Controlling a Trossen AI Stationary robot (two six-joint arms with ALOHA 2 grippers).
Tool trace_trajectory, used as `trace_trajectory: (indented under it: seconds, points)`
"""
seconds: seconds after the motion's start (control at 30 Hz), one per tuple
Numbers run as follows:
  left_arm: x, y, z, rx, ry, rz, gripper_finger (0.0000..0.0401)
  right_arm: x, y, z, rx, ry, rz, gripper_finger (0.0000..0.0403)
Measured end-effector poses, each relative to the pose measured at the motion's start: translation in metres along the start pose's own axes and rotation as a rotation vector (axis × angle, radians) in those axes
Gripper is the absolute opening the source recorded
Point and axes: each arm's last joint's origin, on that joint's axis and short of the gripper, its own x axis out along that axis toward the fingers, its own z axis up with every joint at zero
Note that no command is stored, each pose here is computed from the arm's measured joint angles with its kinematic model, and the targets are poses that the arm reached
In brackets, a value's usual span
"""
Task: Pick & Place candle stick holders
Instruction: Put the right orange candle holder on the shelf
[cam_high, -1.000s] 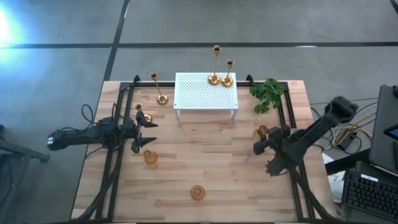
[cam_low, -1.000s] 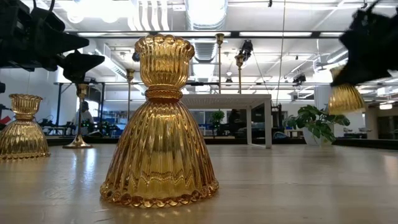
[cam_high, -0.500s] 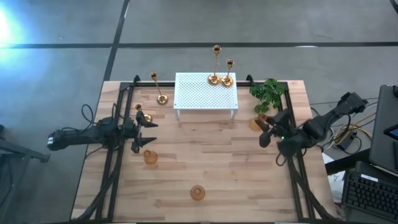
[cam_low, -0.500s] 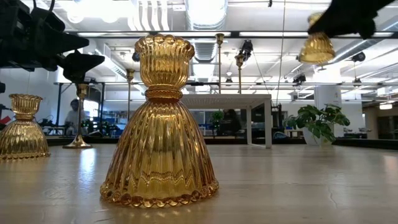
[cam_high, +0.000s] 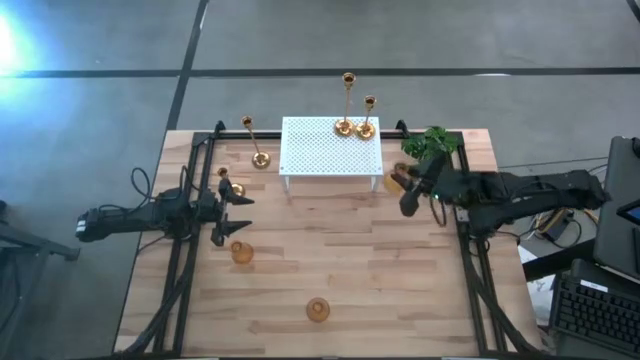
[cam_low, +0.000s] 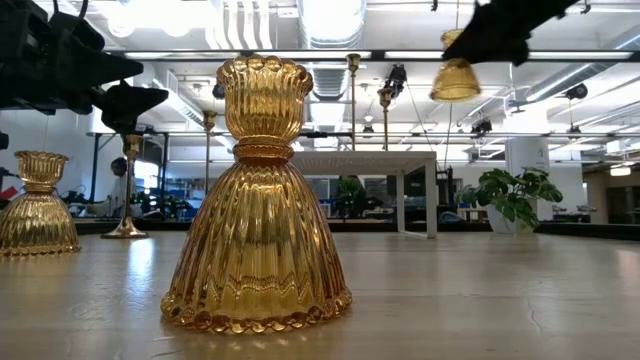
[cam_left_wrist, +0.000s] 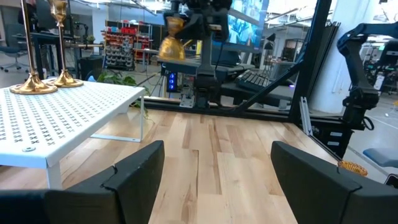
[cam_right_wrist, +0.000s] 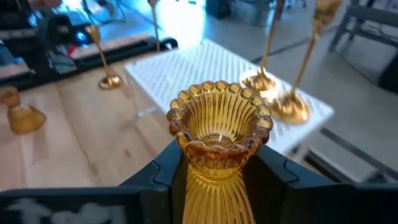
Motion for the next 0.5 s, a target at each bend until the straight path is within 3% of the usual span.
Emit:
trace_trajectory:
  seconds: [0.27,0.5]
  points:
    - [0.0,0.0,0.0,0.0,0.0,0.0,0.03,0.042,-0.017,0.015,0.002,-0.027,0.104,0.0115]
    - [0.0,0.0,0.0,0.0,0.0,0.0,0.03,0.084,-0.026,0.013,-0.026,-0.011,0.124,0.0115]
